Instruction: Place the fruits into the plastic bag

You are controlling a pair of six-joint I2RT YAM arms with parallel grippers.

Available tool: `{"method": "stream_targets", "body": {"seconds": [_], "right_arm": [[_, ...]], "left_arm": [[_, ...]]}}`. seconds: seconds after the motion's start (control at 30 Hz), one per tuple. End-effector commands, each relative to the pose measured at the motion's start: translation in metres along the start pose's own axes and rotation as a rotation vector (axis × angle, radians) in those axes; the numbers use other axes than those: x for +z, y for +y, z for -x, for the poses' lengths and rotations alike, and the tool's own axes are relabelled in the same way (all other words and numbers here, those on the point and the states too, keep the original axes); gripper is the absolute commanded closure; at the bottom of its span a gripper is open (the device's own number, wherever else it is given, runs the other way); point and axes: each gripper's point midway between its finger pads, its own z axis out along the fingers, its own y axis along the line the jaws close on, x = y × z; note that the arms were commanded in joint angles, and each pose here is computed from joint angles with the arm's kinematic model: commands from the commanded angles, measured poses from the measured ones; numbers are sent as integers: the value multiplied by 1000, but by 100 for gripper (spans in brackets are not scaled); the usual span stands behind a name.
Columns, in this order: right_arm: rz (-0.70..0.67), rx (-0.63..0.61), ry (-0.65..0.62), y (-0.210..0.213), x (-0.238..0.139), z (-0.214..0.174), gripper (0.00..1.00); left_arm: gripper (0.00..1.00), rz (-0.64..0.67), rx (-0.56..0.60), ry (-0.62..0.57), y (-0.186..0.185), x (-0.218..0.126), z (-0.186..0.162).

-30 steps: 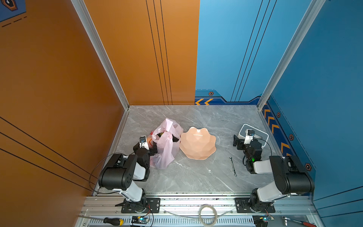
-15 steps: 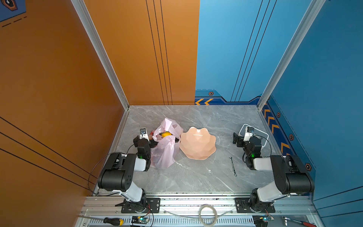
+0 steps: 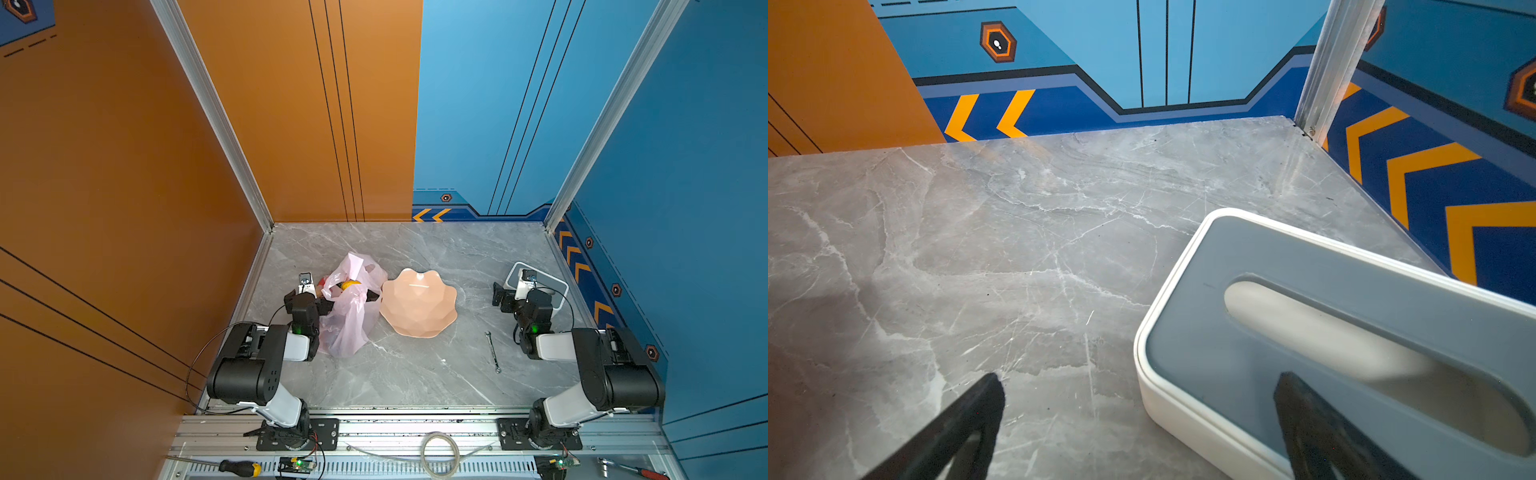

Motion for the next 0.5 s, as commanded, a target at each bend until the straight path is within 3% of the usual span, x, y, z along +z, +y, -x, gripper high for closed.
{"method": "stream_targets", "body": {"seconds": [0.0, 0.47], "right_arm": [[-13, -6, 13, -2, 3, -2, 0], [-22, -13, 14, -2, 2, -3, 0]], "left_arm": [[2, -38, 9, -5, -5, 1, 7], [2, -39, 10, -3, -6, 1, 6]]}}
